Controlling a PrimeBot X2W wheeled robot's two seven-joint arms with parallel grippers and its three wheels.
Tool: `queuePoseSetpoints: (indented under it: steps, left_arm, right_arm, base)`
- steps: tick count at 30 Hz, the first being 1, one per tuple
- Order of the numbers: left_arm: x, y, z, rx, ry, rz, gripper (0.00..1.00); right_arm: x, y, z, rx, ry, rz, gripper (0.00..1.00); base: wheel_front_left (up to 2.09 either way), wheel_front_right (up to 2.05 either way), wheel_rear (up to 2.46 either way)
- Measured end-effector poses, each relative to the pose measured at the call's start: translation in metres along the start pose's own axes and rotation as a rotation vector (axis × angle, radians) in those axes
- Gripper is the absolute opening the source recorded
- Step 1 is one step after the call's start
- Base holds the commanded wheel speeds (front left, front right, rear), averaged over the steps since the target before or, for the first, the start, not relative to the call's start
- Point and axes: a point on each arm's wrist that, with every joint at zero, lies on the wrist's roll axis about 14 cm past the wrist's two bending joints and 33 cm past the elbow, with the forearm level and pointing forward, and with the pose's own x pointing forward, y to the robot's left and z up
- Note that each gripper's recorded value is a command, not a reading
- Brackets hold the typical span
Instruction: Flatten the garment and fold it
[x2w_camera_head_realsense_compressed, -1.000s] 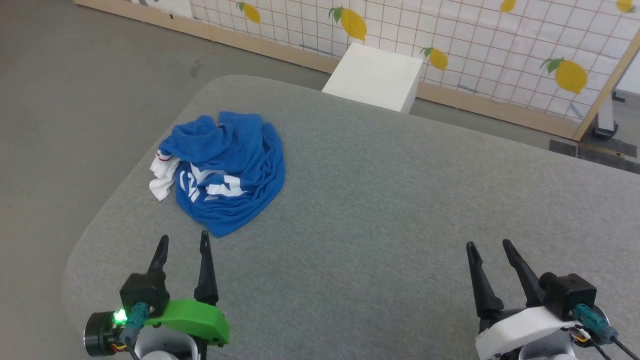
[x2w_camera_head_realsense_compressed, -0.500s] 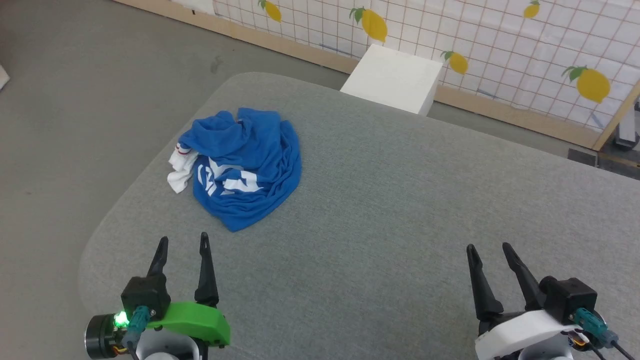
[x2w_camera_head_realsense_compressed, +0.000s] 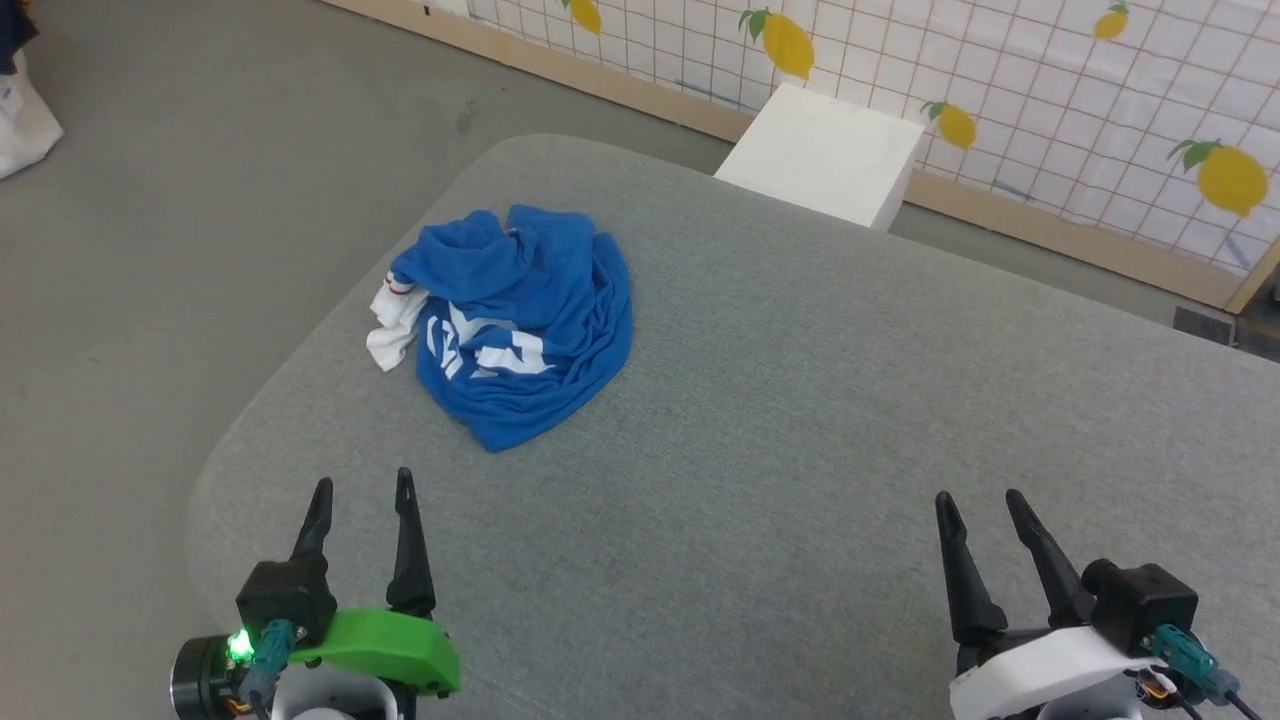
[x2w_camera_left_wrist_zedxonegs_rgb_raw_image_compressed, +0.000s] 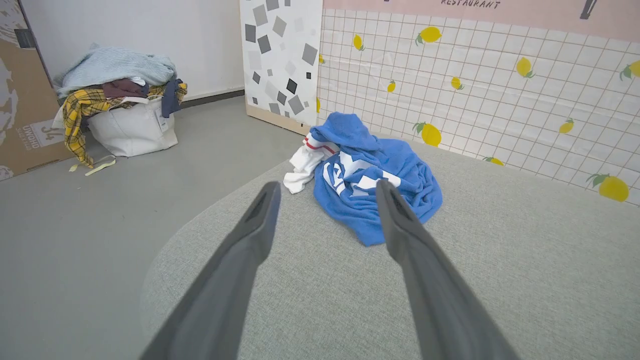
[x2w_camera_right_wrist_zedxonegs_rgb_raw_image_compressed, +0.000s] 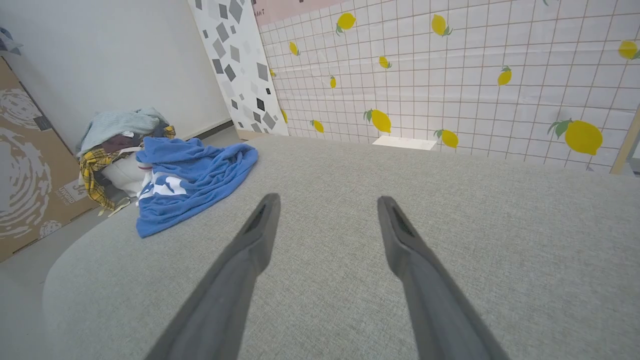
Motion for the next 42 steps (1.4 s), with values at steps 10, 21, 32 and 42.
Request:
queuePoseSetpoints:
  steps: [10,21,32,42]
  left_arm:
    - [0.043,-0.003,0.012,-0.112,-0.015,-0.023,1.0]
    - [0.158,-0.038,-0.024,-0.198,0.408,-0.127,1.0]
    - [0.155,-0.04,-0.15,-0.162,0.946,0.014,1.0]
    - [0.167,-0.039,-0.174,-0.143,0.998,0.057,0.0]
  right_arm:
    - [0.005,-0.005,-0.01,0.002,0.023,-0.004,1.0]
    - [0.035,-0.039,-0.011,-0.068,0.047,-0.054,1.0]
    - [0.028,-0.098,-0.052,-0.05,0.146,-0.191,1.0]
    - [0.022,-0.116,-0.074,-0.036,0.2,-0.235,1.0]
  base:
    - [0.0,0.0,0.0]
    - [0.0,0.0,0.0]
    - [0.0,0.0,0.0]
    - [0.0,0.0,0.0]
